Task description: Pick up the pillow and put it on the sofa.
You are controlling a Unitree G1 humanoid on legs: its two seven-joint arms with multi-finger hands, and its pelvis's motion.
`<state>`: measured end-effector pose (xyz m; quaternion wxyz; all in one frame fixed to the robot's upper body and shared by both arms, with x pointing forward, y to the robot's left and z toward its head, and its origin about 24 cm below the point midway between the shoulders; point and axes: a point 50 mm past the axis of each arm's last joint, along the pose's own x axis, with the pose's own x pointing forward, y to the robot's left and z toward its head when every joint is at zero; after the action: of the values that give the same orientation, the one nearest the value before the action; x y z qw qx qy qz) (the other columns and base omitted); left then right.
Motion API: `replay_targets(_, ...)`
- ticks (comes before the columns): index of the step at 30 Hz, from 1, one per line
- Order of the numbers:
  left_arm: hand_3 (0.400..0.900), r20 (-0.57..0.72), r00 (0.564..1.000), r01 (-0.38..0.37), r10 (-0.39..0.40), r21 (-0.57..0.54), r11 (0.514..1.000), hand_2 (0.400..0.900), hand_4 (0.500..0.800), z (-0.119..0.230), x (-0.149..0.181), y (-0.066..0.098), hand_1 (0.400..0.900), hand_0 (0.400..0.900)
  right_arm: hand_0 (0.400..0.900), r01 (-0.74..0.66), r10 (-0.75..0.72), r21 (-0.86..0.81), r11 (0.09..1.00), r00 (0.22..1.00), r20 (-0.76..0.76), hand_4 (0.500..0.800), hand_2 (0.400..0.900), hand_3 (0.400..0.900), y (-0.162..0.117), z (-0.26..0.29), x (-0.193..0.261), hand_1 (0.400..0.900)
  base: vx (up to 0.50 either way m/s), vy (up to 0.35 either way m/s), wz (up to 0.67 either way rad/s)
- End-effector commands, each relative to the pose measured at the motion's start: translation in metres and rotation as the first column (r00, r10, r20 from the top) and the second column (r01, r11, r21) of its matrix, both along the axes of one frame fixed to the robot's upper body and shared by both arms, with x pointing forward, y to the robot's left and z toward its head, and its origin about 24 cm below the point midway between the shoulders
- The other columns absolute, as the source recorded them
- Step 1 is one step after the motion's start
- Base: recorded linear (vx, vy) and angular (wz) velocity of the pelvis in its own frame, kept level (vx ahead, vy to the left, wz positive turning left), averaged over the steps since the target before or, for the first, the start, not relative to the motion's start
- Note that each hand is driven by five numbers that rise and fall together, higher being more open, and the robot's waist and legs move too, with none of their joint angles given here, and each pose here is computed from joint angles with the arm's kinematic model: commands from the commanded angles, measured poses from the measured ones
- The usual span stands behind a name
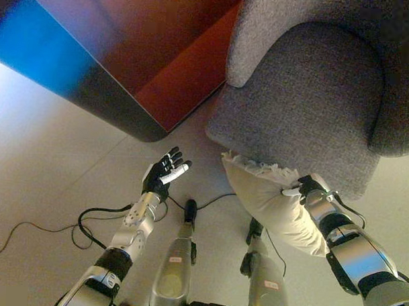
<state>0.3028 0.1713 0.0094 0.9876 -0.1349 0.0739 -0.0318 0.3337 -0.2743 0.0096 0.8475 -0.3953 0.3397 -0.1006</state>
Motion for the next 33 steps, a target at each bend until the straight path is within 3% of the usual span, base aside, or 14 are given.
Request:
replay_targets(1, 0.9, 0.146, 0.989, 0.009, -0.007, -0.011, 1.0, 0.9, 0.8, 0.029, 0.006, 0.005, 0.9, 0.9, 0.4, 0.026, -0.004, -0.139, 0.99, 0.988, 0.155, 0.5, 0.4, 0.4, -0.032, 0.053, 0.016, 0.4, 0.064, 0.004, 0.04)
replay_targets(11, 0.9, -0.022, 1.0, -0.014, 0.015, 0.026, 1.0, 0.9, 0.8, -0.007, -0.017, 0.019, 0.9, 0.9, 0.4, -0.039, 0.06, -0.149, 0.988, 0.989, 0.136, 0.5, 0.4, 0.4, -0.028, 0.04, 0.002, 0.4, 0.125, -0.013, 0.03)
replay_targets(20, 0.9, -0.188, 0.982, -0.019, 0.03, 0.065, 0.998, 0.9, 0.8, -0.043, -0.049, 0.036, 0.9, 0.9, 0.4, -0.115, 0.126, -0.188, 0.975, 0.991, 0.044, 0.5, 0.4, 0.4, -0.035, 0.036, -0.015, 0.4, 0.197, -0.003, 0.02)
replay_targets(33, 0.9, -0.301, 0.952, -0.03, 0.053, 0.08, 0.996, 0.9, 0.8, -0.066, -0.074, 0.046, 0.9, 0.9, 0.4, -0.139, 0.179, -0.305, 0.942, 0.978, 0.108, 0.5, 0.4, 0.4, -0.048, 0.094, 0.003, 0.4, 0.057, 0.015, -0.02)
